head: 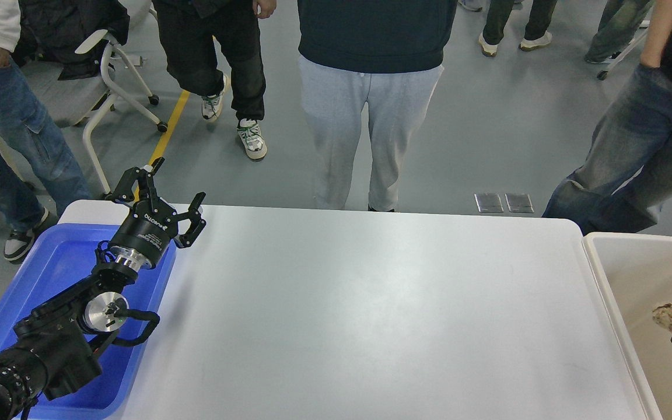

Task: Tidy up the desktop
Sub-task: 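Open the right gripper to drop the paper ball into the bin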

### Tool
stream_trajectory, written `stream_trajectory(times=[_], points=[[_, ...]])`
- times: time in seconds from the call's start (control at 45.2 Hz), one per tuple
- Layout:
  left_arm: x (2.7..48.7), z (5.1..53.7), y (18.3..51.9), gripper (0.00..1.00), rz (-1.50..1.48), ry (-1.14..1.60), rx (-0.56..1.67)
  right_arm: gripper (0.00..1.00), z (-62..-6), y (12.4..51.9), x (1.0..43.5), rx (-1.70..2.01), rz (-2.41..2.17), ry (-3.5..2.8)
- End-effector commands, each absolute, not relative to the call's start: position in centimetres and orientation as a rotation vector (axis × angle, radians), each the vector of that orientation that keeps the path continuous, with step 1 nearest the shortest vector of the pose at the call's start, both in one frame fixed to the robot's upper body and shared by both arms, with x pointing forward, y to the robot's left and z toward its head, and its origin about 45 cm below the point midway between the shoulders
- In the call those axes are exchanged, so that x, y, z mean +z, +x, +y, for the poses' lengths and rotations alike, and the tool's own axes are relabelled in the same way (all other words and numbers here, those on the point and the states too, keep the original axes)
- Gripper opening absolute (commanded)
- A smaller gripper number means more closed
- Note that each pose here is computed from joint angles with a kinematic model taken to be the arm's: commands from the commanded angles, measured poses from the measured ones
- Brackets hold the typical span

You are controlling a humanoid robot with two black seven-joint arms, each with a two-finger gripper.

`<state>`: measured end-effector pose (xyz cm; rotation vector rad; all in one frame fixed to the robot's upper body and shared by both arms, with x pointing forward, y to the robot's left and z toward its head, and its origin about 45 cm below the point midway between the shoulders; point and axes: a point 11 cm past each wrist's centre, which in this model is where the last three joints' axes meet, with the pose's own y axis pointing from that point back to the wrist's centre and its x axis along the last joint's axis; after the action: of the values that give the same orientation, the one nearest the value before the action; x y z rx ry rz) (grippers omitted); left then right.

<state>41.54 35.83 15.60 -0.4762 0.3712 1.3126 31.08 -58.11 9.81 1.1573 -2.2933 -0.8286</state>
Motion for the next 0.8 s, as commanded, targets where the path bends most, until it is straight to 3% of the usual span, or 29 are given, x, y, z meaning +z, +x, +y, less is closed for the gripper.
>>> stream_trajectory(times=[0.0,0.552,0.773], points=[[15.6,35.8,41.5,1.00,0.371,-0.476,1.314,1.00,-58.1,31.2,9.8,-0.830,-2.297,1.162],[15.6,35.8,41.5,1.00,0.372,-0.477,1.311,1.00,-57.8,31.8,10.3,-0.804,-2.269,1.204],[15.6,35.8,41.5,1.00,0.371,-0.476,1.312,1.00,-57.7,34.2,13.1,-0.809,-2.307,1.360]])
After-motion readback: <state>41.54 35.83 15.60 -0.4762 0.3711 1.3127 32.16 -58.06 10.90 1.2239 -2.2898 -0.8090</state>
